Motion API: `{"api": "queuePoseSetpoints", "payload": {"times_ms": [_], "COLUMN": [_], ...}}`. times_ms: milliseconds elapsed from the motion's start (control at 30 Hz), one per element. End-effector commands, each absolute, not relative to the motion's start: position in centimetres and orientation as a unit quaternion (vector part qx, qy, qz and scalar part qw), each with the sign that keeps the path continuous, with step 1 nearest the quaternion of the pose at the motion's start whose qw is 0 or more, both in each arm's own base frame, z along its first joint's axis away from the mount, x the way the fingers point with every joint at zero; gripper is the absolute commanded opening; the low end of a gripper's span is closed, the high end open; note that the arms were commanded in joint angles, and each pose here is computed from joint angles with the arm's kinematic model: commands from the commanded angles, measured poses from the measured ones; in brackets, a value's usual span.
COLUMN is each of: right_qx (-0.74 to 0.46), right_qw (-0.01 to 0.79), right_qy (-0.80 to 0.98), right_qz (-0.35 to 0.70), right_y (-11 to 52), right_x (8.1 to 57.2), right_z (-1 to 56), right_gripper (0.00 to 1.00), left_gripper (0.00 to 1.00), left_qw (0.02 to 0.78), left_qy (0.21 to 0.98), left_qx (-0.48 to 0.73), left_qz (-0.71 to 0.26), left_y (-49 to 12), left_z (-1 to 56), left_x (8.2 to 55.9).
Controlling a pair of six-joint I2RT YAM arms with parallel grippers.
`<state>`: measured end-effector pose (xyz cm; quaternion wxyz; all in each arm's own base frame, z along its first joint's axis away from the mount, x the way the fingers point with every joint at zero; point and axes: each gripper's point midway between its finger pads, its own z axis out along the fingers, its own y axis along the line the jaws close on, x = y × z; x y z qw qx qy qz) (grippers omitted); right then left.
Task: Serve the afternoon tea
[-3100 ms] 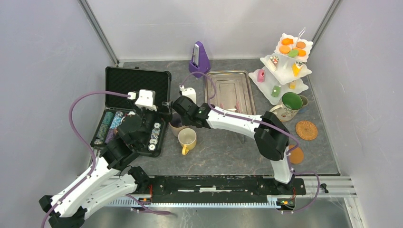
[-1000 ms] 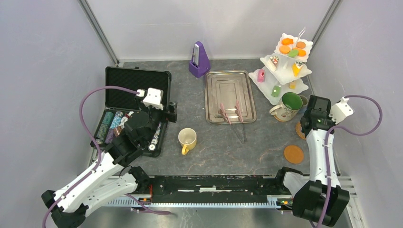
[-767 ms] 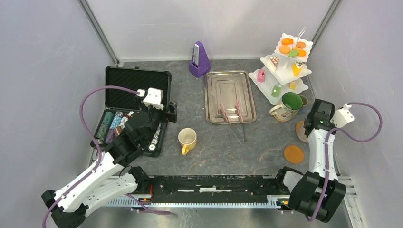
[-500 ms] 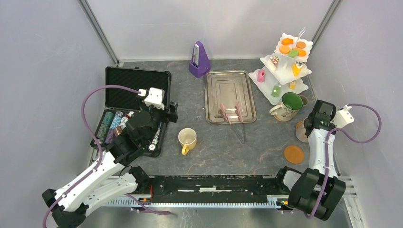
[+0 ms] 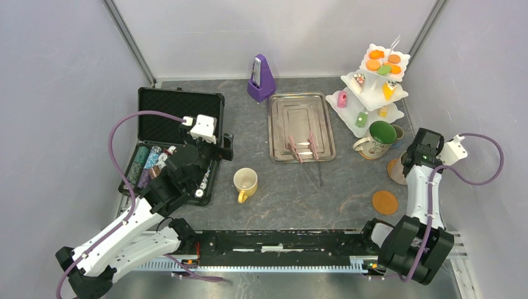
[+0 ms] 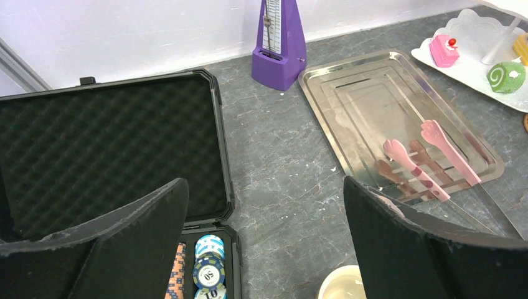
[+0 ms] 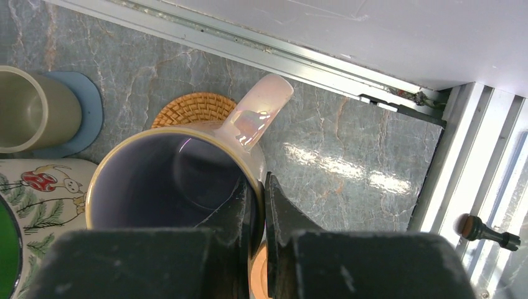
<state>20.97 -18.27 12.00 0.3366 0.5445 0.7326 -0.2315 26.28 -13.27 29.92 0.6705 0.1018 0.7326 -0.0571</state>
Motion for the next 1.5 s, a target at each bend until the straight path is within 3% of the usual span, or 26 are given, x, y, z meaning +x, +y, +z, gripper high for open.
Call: {"api": "queuePoseSetpoints", "payload": {"times_ms": [0, 500, 567, 633, 867, 933, 1200, 1333, 1467], "right_qx": [0.556, 0.562, 0.557, 0.541, 0.506, 0.483, 0.330, 0.254, 0.283], "right_qw": [0.431, 0.403, 0.400, 0.406, 0.438, 0.453, 0.548, 0.525, 0.461], "right_qy": [0.675, 0.683, 0.688, 0.698, 0.711, 0.720, 0.752, 0.812, 0.839], "right_qz": [-0.223, -0.236, -0.237, -0.235, -0.216, -0.208, -0.156, -0.029, -0.052], "right_y": [-20.2, -20.9, -20.9, -20.9, -20.2, -19.8, -14.4, -7.3, -7.0], "right_x": [23.5, 23.8, 23.8, 24.2, 24.6, 24.9, 26.1, 26.6, 22.2], "right_z": [17.6, 14.3, 14.2, 14.6, 17.1, 18.6, 27.1, 23.9, 18.6], "right_gripper": [0.00, 0.01, 0.10, 0.27, 0.63, 0.68, 0.74, 0.72, 0.69], "left_gripper": [0.99, 0.99, 0.99, 0.99, 0.99, 0.99, 1.00, 1.00, 1.00], "left_qw": [0.679, 0.678, 0.676, 0.675, 0.675, 0.675, 0.679, 0.683, 0.682], "left_qy": [0.724, 0.725, 0.727, 0.728, 0.727, 0.727, 0.723, 0.719, 0.719], "left_qx": [0.103, 0.104, 0.106, 0.107, 0.108, 0.108, 0.101, 0.098, 0.097], "left_qz": [-0.060, -0.057, -0.057, -0.056, -0.058, -0.058, -0.079, -0.086, -0.089], "left_y": [-13.5, -13.5, -13.6, -13.7, -13.7, -13.7, -13.8, -13.8, -13.8], "left_z": [30.6, 30.4, 30.3, 30.2, 30.2, 30.2, 30.9, 31.2, 31.2], "left_x": [26.4, 26.5, 26.6, 26.6, 26.5, 26.5, 26.1, 25.9, 25.8]}}
